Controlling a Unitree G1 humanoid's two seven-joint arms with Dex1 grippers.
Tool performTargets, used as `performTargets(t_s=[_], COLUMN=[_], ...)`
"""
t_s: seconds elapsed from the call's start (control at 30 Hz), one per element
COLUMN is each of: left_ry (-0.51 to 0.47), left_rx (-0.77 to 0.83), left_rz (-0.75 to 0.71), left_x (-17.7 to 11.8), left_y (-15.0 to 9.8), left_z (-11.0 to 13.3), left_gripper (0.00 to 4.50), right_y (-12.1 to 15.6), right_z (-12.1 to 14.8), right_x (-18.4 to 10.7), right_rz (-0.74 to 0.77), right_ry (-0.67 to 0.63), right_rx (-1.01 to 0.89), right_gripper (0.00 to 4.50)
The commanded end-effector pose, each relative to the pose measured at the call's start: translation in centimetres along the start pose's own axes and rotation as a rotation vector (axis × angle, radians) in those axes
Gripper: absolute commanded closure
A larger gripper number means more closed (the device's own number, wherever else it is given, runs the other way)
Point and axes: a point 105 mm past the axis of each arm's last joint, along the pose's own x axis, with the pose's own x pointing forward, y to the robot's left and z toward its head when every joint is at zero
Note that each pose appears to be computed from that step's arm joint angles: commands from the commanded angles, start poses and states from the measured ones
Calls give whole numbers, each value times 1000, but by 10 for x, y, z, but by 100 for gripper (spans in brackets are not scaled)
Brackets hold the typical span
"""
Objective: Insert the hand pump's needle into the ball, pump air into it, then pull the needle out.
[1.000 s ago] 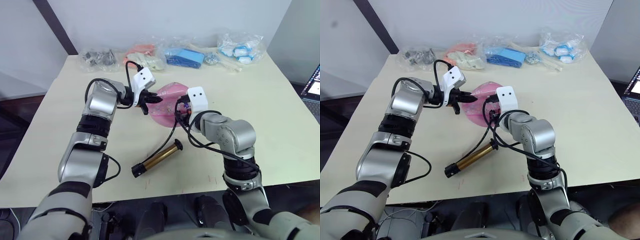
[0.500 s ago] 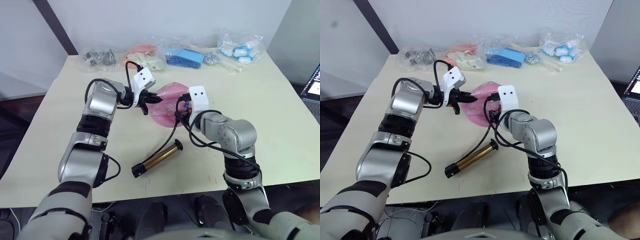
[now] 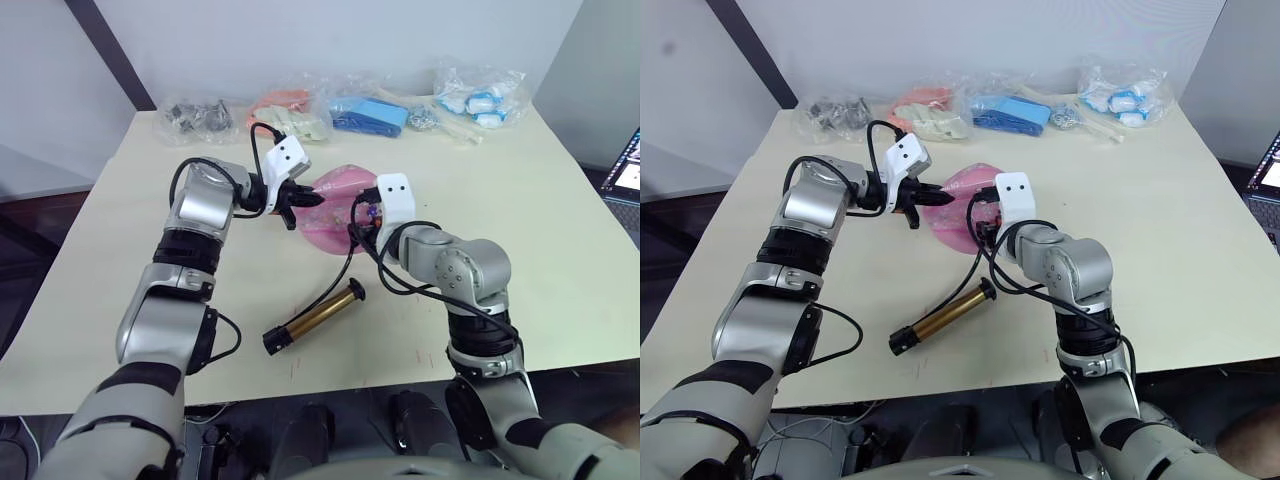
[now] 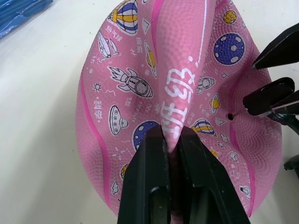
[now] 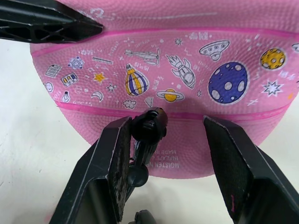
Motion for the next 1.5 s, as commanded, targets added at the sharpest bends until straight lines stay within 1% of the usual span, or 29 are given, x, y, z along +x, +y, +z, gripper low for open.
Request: performTargets(t_s=[0.03, 0.43, 0.53, 0.6, 0.67, 0.9, 1.07, 1.33, 1.5], left_ry=[118, 118, 118, 117, 117, 117, 118, 120, 123], left_rx=[-80, -79, -79, -79, -80, -81, -83, -89, -92], left_rz=[-45, -46, -46, -46, -46, -44, -45, -44, -40], left_x=[12, 12, 12, 12, 12, 12, 12, 11, 10], left_y=[-12, -12, -12, -12, -12, -12, -13, -14, -14], left_z=[-39, -38, -38, -37, -37, -38, -39, -42, -43], left_gripper=[450, 450, 450, 450, 450, 450, 450, 450, 450], right_y=[42, 43, 43, 42, 40, 41, 38, 33, 29], right_z=[12, 7, 8, 9, 11, 11, 11, 9, 9], right_x=[0, 2, 2, 2, 2, 2, 6, 8, 6], right_rz=[124, 131, 130, 127, 122, 123, 122, 124, 130], right_ry=[-57, -46, -49, -55, -63, -53, -23, 5, 8], right_rx=[40, 47, 50, 48, 36, -26, -112, -158, -155], right_gripper=[197, 197, 283, 377, 408, 413, 413, 413, 413])
